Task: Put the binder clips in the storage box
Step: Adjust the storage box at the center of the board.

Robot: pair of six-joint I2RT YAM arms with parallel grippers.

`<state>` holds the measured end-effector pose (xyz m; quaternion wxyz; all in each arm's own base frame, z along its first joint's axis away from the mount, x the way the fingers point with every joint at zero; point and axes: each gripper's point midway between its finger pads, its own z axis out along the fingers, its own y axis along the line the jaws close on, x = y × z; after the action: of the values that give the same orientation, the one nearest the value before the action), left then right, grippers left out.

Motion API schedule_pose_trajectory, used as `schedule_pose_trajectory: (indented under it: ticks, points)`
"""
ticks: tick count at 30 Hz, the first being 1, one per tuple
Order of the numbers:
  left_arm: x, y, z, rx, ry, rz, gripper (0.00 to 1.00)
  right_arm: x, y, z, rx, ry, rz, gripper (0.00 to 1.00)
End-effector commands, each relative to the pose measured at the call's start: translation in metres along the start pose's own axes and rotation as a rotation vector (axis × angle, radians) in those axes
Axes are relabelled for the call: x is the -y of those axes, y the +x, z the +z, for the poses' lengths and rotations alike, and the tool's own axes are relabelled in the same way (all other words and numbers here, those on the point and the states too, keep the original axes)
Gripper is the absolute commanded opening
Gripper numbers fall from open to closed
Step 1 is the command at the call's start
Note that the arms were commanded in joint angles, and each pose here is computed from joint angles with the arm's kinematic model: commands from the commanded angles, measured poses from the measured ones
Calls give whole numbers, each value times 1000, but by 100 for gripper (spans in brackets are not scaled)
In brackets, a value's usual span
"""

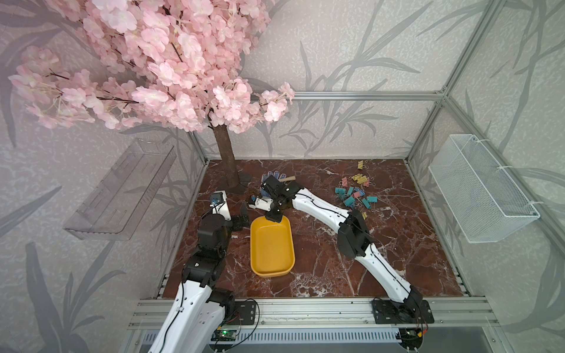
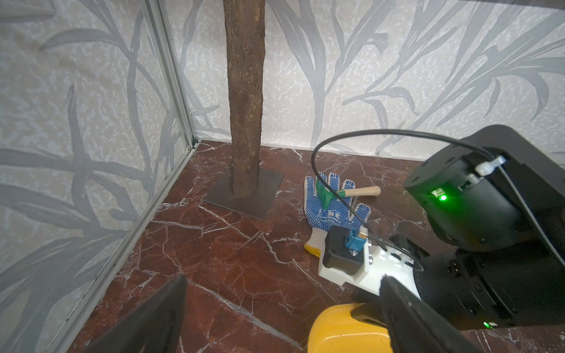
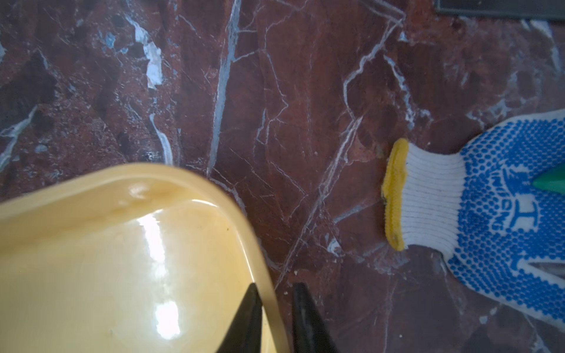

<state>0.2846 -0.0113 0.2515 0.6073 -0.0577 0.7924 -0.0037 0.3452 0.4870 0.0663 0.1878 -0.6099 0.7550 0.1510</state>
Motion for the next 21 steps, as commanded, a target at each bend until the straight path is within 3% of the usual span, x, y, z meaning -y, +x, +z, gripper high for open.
schedule_pose_trajectory:
  ticks: [1,4,9,12,13,15,18,21]
  points:
    - [2,2,0,4,19,2,100,-1,10,-9,-33,41,22,11]
    - [4,1,0,13,29,-1,100,4,20,-19,-28,110,58,0]
    - [12,-2,-2,38,77,-34,100,21,52,-57,45,346,211,0]
    - [27,-7,-3,71,166,-79,100,32,103,-100,74,580,424,0]
    - [33,-9,-2,84,204,-94,100,32,126,-118,53,654,428,0]
    - [50,-12,-1,102,297,-87,100,27,169,-154,124,781,715,0]
    - [62,-20,9,102,337,-115,100,4,253,-193,136,942,1013,0]
    - [78,-29,23,73,371,-68,100,-30,311,-207,123,932,1231,0]
